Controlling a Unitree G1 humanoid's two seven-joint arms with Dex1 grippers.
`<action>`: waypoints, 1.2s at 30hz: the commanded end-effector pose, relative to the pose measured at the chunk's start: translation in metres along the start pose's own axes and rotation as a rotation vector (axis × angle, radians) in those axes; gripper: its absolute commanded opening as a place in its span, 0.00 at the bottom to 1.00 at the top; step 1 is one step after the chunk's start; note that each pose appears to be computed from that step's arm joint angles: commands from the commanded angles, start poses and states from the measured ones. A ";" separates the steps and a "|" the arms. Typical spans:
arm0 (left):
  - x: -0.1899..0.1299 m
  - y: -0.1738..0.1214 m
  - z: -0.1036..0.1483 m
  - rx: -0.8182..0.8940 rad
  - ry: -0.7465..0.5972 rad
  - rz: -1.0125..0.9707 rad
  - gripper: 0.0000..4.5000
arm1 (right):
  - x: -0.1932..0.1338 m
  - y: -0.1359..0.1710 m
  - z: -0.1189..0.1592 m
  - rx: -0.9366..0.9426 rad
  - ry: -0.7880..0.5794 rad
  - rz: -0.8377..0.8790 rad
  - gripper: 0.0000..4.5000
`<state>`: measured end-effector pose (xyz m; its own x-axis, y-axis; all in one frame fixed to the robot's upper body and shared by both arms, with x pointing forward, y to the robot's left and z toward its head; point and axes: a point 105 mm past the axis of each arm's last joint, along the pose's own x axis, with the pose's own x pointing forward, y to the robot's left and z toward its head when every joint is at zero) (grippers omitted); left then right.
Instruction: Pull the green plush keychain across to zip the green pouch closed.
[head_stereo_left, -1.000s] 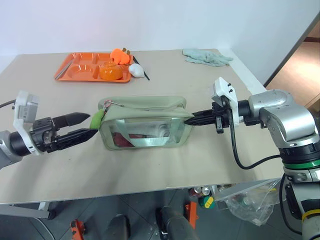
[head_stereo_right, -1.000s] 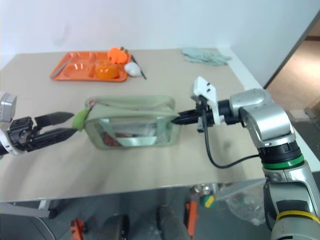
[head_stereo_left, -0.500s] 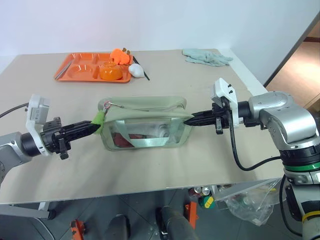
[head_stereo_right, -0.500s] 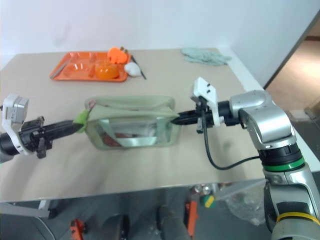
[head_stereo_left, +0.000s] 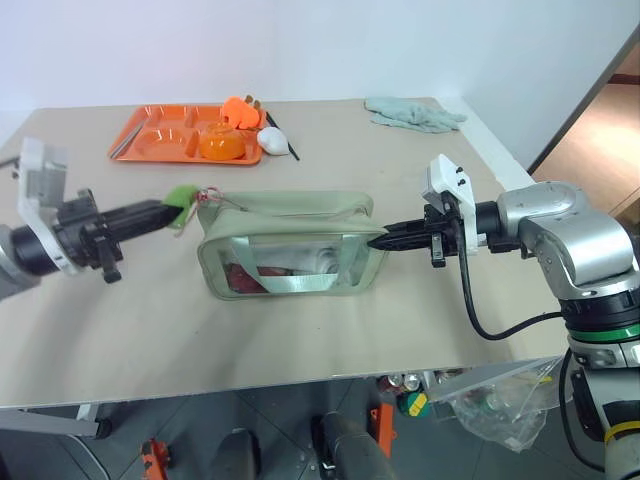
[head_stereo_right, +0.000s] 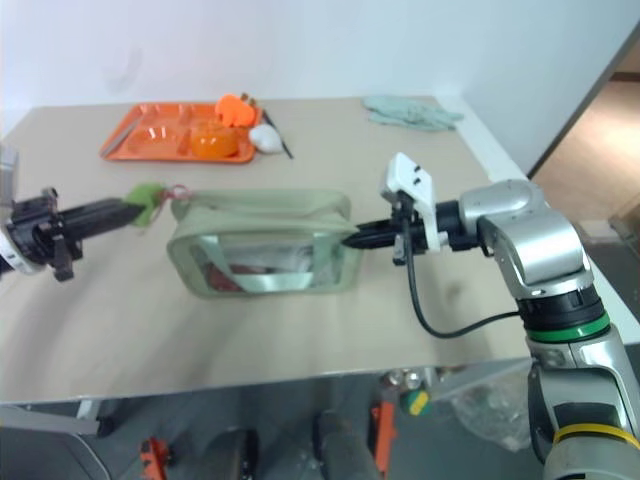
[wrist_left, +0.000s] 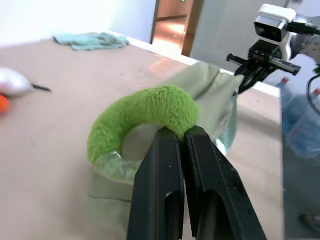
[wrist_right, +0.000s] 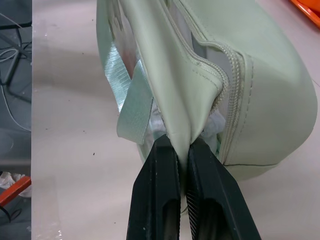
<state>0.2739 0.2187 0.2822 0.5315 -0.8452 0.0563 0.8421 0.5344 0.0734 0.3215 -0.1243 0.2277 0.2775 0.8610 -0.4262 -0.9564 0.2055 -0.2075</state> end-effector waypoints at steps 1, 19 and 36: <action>0.004 -0.005 0.025 0.128 -0.020 -0.039 0.00 | -0.002 0.000 0.009 -0.036 0.001 -0.001 0.00; 0.096 -0.028 0.037 0.209 -0.097 -0.320 0.30 | 0.000 0.008 0.011 -0.026 -0.012 0.006 0.00; 0.051 -0.024 0.038 0.079 -0.115 -0.263 0.97 | 0.004 0.007 0.015 -0.029 -0.031 0.017 0.00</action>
<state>0.2851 0.1530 0.3103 0.2559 -0.9594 0.1189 0.9523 0.2713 0.1397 0.3164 -0.1168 0.2276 0.2660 0.8671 -0.4212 -0.9606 0.2020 -0.1907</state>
